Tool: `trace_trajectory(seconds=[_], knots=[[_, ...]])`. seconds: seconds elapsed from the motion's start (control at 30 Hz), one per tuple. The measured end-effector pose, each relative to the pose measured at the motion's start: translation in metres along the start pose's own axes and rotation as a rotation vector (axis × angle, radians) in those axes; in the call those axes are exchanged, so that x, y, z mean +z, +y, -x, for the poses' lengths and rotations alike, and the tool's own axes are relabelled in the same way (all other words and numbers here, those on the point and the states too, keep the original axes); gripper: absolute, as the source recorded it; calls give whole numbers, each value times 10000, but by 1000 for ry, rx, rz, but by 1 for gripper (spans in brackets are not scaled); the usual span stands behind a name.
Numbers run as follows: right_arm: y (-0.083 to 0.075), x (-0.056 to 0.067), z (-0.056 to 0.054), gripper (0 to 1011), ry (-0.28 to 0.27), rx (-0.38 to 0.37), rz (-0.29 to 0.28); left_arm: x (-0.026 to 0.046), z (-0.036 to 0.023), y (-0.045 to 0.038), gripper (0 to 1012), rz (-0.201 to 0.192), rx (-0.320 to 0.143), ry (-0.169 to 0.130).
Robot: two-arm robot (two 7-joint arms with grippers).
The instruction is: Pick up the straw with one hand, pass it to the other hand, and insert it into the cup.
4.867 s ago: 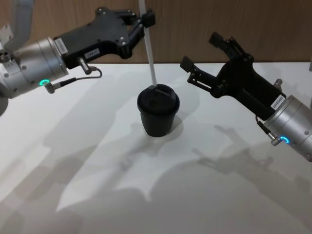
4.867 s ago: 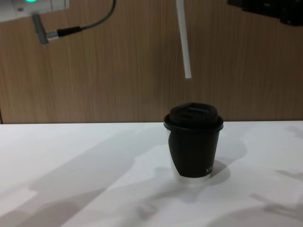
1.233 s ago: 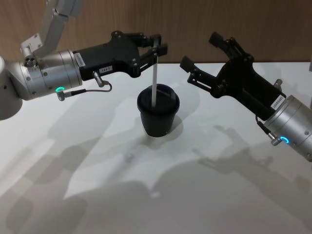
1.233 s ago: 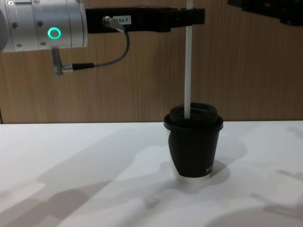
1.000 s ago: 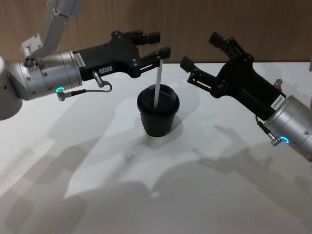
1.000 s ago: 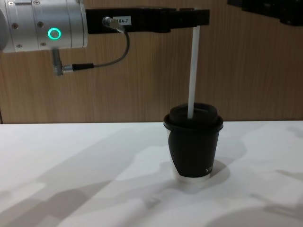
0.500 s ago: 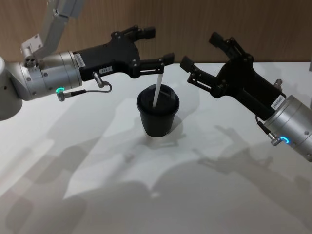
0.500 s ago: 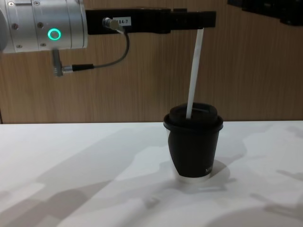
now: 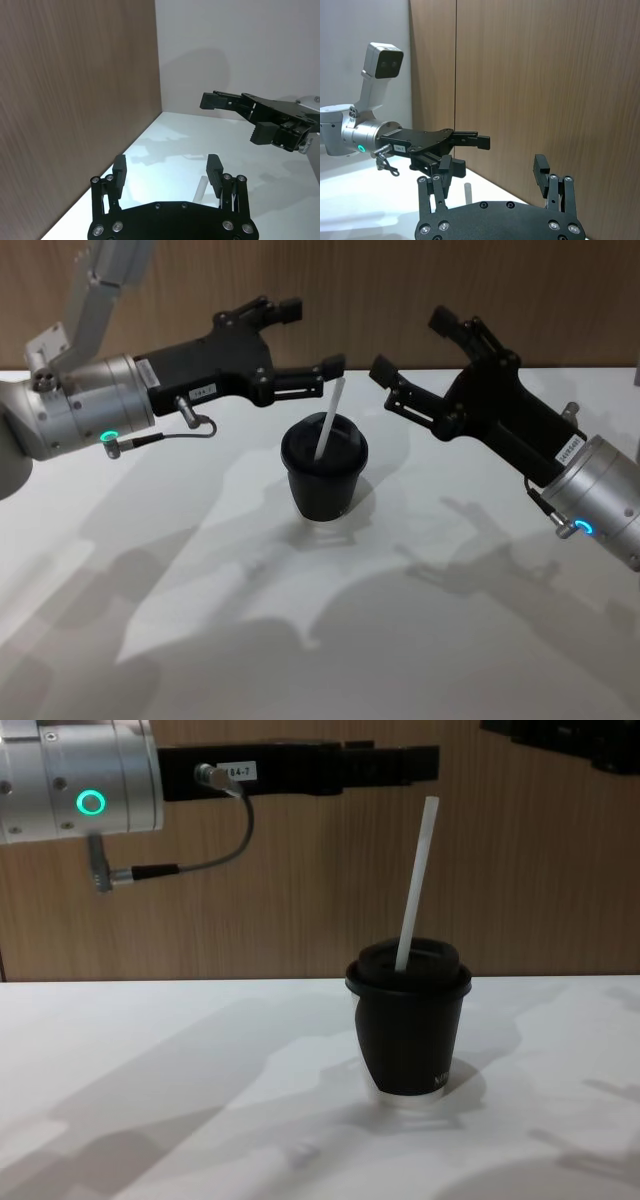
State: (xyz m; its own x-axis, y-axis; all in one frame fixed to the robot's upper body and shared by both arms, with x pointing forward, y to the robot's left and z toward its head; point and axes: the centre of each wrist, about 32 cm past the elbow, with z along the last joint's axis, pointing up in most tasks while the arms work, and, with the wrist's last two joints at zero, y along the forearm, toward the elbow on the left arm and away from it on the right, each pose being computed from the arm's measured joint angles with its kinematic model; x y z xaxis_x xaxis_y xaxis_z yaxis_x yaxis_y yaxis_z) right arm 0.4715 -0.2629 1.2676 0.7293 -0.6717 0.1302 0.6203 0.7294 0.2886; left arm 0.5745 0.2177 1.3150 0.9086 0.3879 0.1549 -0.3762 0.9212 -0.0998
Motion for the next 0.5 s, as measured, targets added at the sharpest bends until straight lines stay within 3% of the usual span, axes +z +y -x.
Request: trace_trajectory(seconds=[0.23,0.5], knots=[[0,0,0,1001,0,0,0,-19,41,57,1003,16,29,0],[14,12,9,1001,5,-20,-4,-44,85,69,1003,33,67,-15]])
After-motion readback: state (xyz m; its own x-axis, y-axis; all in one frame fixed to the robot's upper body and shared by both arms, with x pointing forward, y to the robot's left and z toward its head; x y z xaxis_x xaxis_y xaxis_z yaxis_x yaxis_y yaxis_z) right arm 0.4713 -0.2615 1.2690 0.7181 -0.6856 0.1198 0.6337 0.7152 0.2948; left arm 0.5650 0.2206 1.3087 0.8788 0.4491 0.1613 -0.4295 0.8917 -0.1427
